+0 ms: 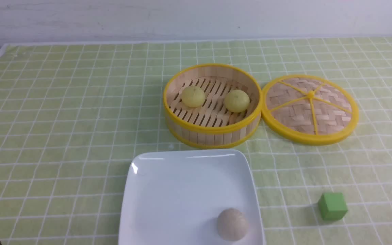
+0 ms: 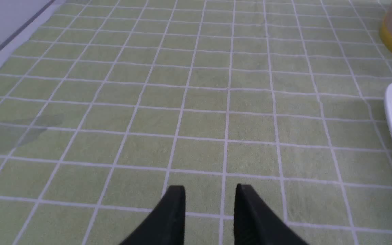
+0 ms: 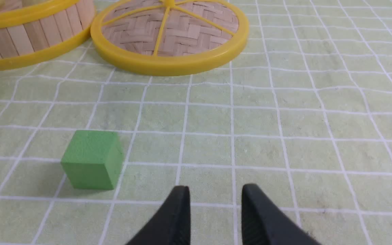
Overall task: Put the steamed buns into the plate on the green tablecloth.
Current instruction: 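Reach toward a bun in the bamboo steamer with the right gripper, then move the steamed bun from the bamboo steamer onto the white plate with the right gripper, then reach into the bamboo steamer and grasp a bun with the left gripper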
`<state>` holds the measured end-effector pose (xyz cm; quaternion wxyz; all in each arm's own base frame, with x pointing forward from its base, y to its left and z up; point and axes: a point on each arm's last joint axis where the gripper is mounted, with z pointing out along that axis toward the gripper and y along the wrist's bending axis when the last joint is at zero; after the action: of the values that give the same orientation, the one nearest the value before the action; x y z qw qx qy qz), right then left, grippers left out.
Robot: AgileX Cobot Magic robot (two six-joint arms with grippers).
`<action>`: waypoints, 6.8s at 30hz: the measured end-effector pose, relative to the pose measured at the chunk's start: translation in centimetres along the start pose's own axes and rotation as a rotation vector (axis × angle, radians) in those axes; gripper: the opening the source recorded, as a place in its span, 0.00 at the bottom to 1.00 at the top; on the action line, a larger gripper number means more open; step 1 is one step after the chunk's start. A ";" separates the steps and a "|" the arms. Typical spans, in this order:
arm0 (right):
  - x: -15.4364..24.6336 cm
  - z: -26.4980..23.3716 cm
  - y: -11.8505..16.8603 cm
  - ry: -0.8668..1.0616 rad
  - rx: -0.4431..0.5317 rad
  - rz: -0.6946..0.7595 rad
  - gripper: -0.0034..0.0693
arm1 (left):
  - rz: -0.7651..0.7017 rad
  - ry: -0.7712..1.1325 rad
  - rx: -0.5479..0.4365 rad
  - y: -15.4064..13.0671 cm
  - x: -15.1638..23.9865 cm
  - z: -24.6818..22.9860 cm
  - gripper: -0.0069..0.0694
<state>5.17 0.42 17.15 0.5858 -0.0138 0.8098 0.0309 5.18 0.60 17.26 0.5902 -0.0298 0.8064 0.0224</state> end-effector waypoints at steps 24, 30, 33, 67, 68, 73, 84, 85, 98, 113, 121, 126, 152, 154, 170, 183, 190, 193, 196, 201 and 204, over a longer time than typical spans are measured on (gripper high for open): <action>0.0 0.0 0.0 0.000 0.000 0.000 0.38 | 0.000 0.000 0.000 0.0 0.0 0.0 0.40; 0.0 0.0 0.0 0.000 0.000 0.000 0.38 | 0.000 0.000 0.000 0.0 0.0 0.0 0.40; 0.0 0.0 0.0 0.000 0.000 0.000 0.38 | 0.000 0.000 0.000 0.0 0.0 0.0 0.40; -3.4 -1.1 1.4 -0.147 -0.254 0.933 0.34 | -1.245 -0.047 0.309 -1.9 -2.5 -0.7 0.32; -4.5 -1.6 1.5 -0.181 -0.262 0.881 0.31 | -1.179 -0.072 0.325 -1.9 -3.5 -1.2 0.28; -9.8 -3.2 1.8 -0.156 -0.223 0.539 0.07 | -0.841 -0.096 0.367 -2.5 -8.2 -3.5 0.10; -18.4 3.5 0.6 0.664 0.051 0.123 0.04 | -0.356 0.796 0.357 -4.7 -12.0 4.1 0.09; -18.8 4.8 0.9 0.687 0.020 0.140 0.04 | -0.316 0.866 0.367 -4.8 -12.2 5.7 0.09; -21.1 18.5 10.2 0.746 -0.496 -0.033 0.34 | -0.247 1.023 0.416 -5.4 -12.7 12.7 0.13; -19.3 36.5 17.0 0.623 -0.479 -0.174 0.57 | -0.246 0.986 0.413 -5.4 -13.1 12.8 0.47; -15.7 40.8 17.5 0.633 -0.447 -0.211 0.49 | -0.247 0.970 0.406 -5.4 -13.2 12.9 0.54; -17.2 39.4 17.7 0.676 -0.476 -0.225 0.08 | -0.249 0.950 0.398 -5.3 -13.3 13.1 0.54; -10.2 27.1 23.1 1.062 -0.662 -0.200 0.63 | -0.257 0.870 0.369 -5.1 -13.7 13.7 0.53; -11.0 27.0 22.6 1.100 -0.670 -0.216 0.80 | -0.257 0.870 0.369 -5.1 -13.7 13.7 0.53; -27.2 19.8 12.4 0.808 -0.336 -0.223 0.06 | -0.263 0.817 0.381 -5.4 -17.6 15.3 0.25; -19.2 10.3 8.6 0.983 -0.313 -0.165 0.03 | 0.052 0.887 0.367 -12.5 -25.0 23.8 0.10; -13.1 9.0 7.8 1.064 -0.335 -0.135 0.03 | 0.119 0.857 0.316 -20.5 -24.3 29.8 0.28; -11.8 9.0 7.6 1.091 -0.344 -0.163 0.03 | 0.129 0.823 0.338 -23.8 -23.3 31.9 0.43; -11.4 9.1 7.6 1.080 -0.357 -0.176 0.04 | 0.128 0.806 0.358 -25.6 -22.2 33.7 0.55; -11.7 9.5 7.8 1.022 -0.364 -0.158 0.04 | 0.113 0.825 0.377 -26.9 -19.7 36.0 0.66; -11.7 9.6 7.8 1.014 -0.365 -0.159 0.04 | 0.121 0.860 0.366 -27.2 -17.9 37.1 0.67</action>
<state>17.44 8.70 25.53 0.1102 -0.1897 0.9687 0.1159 47.90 -23.45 23.02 0.1957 0.1151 0.9687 -0.1003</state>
